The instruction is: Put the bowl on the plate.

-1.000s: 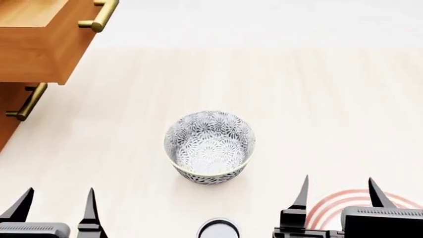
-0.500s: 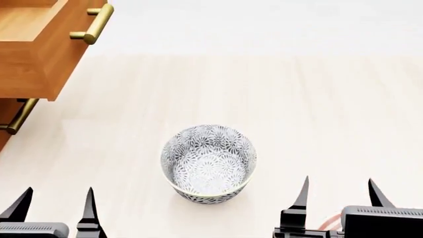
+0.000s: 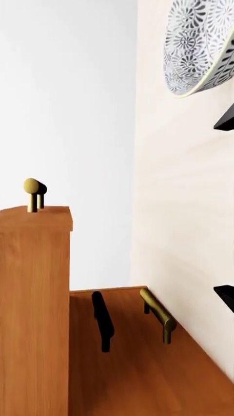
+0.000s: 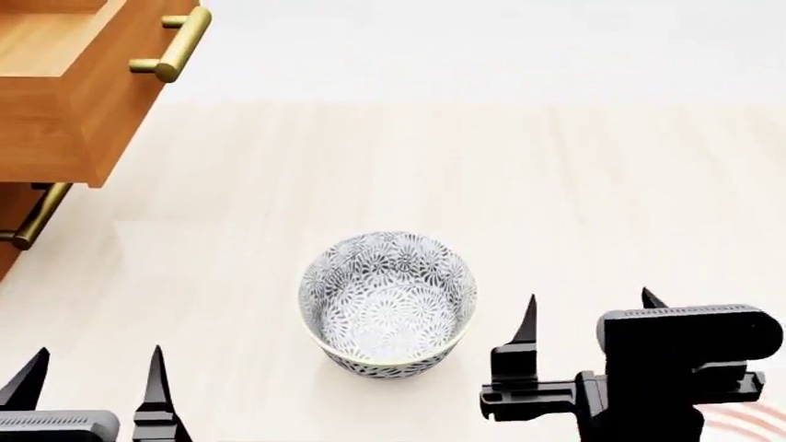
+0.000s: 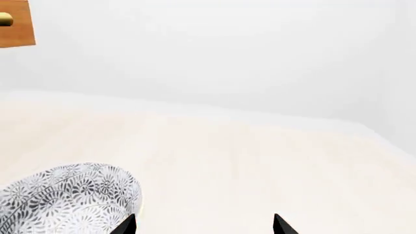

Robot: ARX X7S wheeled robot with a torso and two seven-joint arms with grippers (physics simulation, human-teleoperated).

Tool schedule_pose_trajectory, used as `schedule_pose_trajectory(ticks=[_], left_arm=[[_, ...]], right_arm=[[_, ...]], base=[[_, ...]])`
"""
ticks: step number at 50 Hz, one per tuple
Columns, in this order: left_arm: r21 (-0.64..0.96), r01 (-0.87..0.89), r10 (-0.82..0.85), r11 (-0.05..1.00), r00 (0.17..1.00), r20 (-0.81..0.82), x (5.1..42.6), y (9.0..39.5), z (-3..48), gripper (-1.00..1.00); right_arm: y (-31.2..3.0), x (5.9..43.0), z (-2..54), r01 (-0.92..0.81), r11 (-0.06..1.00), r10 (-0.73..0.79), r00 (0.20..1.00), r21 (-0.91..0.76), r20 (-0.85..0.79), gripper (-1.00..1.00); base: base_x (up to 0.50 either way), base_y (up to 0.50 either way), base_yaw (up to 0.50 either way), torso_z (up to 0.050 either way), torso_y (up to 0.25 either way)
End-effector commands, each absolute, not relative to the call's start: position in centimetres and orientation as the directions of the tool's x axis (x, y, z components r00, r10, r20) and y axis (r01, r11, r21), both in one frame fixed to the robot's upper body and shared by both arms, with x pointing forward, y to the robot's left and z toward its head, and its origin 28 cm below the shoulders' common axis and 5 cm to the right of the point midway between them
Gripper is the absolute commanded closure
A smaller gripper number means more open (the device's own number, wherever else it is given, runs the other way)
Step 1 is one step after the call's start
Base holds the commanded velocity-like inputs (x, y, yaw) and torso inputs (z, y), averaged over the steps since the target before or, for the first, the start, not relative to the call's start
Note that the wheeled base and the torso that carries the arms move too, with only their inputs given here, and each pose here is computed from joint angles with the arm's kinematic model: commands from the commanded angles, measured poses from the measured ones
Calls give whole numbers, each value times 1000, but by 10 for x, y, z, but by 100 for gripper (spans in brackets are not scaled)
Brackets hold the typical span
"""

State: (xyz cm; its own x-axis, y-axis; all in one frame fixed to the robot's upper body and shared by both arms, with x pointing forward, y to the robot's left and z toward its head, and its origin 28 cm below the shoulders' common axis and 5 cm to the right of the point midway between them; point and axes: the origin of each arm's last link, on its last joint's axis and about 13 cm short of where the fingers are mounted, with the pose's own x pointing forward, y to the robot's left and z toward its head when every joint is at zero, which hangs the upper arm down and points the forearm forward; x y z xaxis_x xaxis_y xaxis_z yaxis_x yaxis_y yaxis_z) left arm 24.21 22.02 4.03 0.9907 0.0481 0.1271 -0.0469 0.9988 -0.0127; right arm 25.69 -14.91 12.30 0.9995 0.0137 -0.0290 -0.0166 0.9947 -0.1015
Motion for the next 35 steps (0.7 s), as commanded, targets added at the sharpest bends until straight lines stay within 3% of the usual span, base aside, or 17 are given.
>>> schedule_pose_trajectory(ticks=[1,18,24,35], left_arm=[[-15,-67,68,998,990,125,242,223,40,-100],[-18,-89,90,996,987,135,243,227,43,-100],[-18,-101,102,995,985,139,243,230,44,-100],[-20,-105,106,994,984,144,242,230,46,-100]], right_arm=[[-143,274,154,-137,979,121,986,-150,-115,-100],[-131,326,201,-419,905,385,879,-72,-280,-100],[-130,342,216,-431,889,372,877,-156,-303,-100],[-125,364,235,-500,853,426,833,-149,-353,-100]], base=[[0,0,0,0,0],[0,0,0,0,0],[0,0,0,0,0],[0,0,0,0,0]])
